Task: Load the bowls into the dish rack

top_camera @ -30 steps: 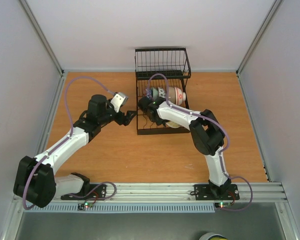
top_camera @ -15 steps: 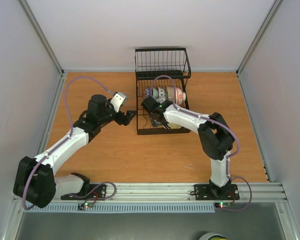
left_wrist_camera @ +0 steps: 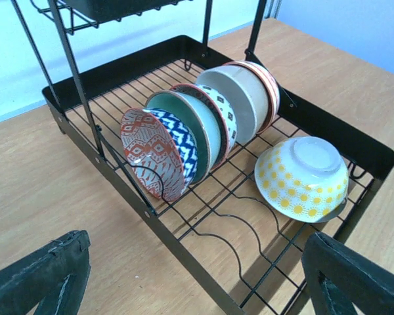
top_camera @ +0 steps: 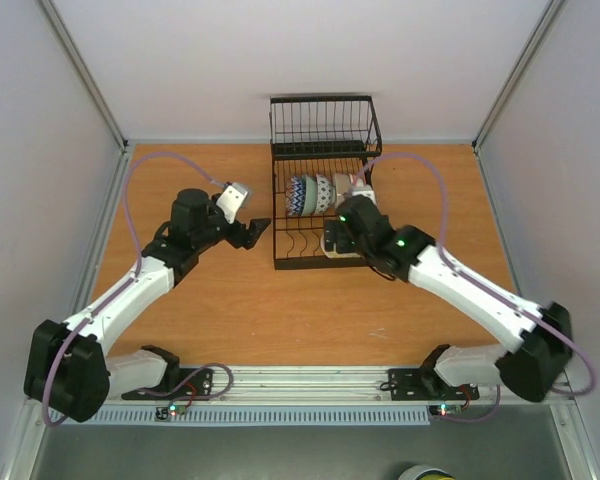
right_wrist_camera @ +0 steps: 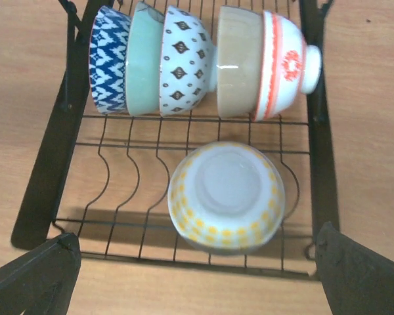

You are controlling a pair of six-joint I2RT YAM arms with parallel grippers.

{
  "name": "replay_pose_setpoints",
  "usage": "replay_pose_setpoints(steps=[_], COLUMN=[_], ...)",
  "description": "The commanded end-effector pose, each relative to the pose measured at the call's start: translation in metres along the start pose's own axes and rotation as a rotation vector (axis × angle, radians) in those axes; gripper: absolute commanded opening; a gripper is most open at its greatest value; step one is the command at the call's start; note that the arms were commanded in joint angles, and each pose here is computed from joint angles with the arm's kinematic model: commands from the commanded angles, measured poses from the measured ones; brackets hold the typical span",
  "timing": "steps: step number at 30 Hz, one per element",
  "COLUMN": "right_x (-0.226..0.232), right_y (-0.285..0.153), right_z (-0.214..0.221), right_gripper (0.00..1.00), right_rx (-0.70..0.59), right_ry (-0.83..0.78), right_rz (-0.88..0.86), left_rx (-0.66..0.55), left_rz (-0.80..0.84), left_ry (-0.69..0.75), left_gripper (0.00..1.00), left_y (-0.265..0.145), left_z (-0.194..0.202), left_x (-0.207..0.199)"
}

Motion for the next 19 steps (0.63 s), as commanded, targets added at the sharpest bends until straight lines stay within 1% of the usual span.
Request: replay_pose_setpoints(steps=[1,5,9,19], right_x=[-0.025,-0.058,-0.082,-0.099], right_y=[-0.026,-0.051,-0.068,-0.074], right_z=[0.020,0.039,0.053,0.068], right_gripper=[0.99,0.99,0.99,0.99], right_rx=[-0.005,-0.049,-0.072,-0.047], right_ry=[0.100,0.179,0.221,0.249], right_rz=[-0.027,0.009,0.028,0.080], left_rx=[-0.044,-0.034,-0.024,-0.024], left_rz=[-0.046,-0.033,-0.031,-0.026], left_ry=[0.025,0.011,0.004,0.005], left_gripper=[0.88,0.88,0.88,0.88], left_y=[-0.003,0.001,0.005,0.006], left_z=[-0.011,-0.009,-0.006,-0.005], left_x=[0.010,0.011,0.012,0.011])
Point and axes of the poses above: each gripper's point midway between its finger pads, its own y axis out along the fingers, its own x axis along the line the jaws close on, z = x × y, the point moved 6 cm from there along -y, back along the fingers, and after that the axes turned 10 degrees about y, right-handed, at the moved point
